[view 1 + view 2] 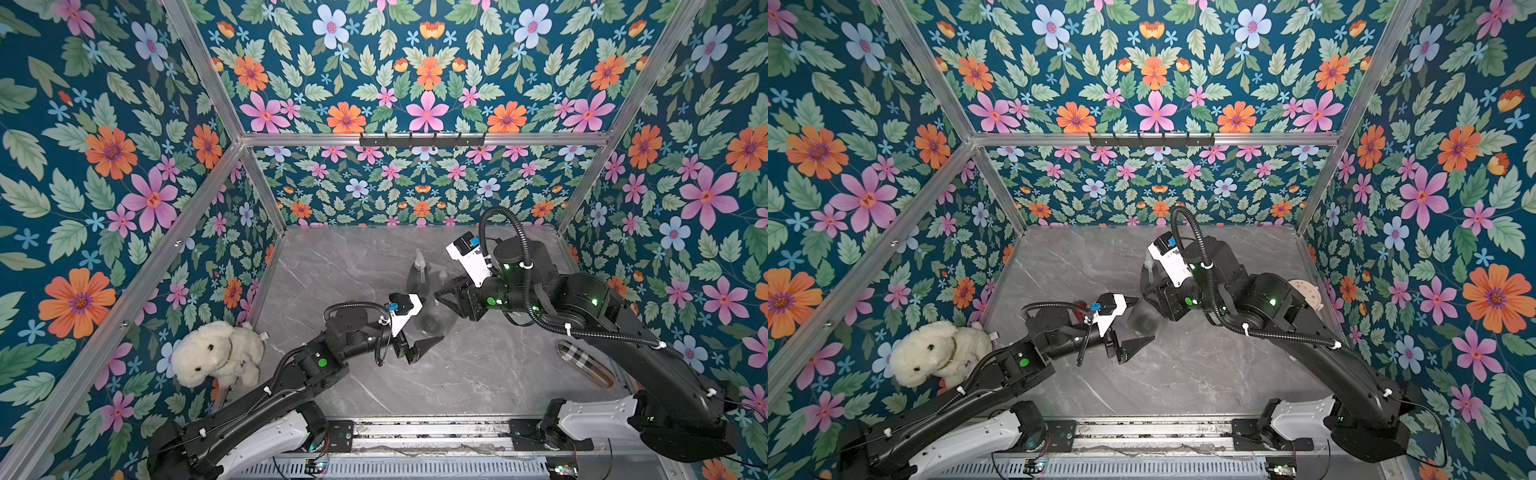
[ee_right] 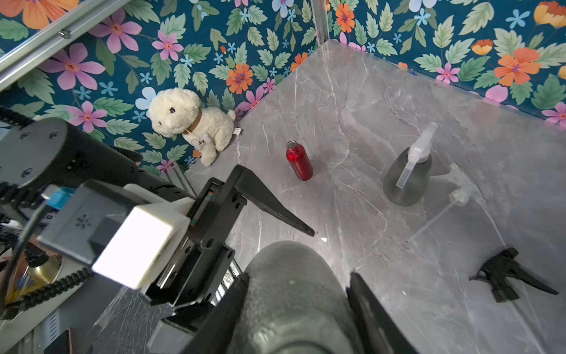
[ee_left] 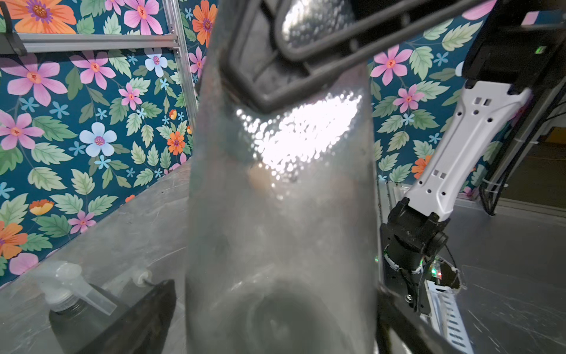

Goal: Attach spray nozzles to spray bottles
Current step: Pick up the spray bottle from the center of the board.

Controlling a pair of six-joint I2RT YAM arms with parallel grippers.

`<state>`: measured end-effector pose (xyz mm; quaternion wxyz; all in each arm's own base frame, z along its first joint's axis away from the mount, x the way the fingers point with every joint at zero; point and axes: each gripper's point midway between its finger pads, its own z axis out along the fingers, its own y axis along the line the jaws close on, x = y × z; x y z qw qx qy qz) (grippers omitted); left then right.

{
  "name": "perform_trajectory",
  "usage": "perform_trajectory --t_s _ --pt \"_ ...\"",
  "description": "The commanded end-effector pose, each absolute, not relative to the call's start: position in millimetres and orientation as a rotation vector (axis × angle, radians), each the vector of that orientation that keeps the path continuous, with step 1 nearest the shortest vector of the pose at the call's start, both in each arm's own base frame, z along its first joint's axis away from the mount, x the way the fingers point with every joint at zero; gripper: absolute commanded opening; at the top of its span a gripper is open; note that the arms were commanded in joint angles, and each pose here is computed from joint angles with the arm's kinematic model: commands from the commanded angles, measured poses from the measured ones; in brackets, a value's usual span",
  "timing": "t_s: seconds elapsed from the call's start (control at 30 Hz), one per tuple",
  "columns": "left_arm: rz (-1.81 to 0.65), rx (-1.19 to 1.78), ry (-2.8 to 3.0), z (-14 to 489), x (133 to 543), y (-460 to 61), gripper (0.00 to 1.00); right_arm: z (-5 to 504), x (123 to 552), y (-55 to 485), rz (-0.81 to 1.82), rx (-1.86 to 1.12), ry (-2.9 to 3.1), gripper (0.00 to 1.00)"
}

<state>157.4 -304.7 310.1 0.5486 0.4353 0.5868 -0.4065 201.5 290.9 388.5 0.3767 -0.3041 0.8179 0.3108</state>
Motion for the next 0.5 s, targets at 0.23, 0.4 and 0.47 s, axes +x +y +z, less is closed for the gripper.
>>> perform_trajectory --t_s 0.23,0.4,0.47 --pt "-1.075 1.046 1.36 320 153 -312 0.91 413 197 321 0.907 -0.851 1.982 0.49" --pt "-1.088 1.044 1.36 320 154 -311 0.87 421 198 323 0.909 -0.859 1.951 0.49" --pt "-1.089 1.046 1.36 320 154 -310 0.85 425 198 323 0.904 -0.857 1.938 0.49"
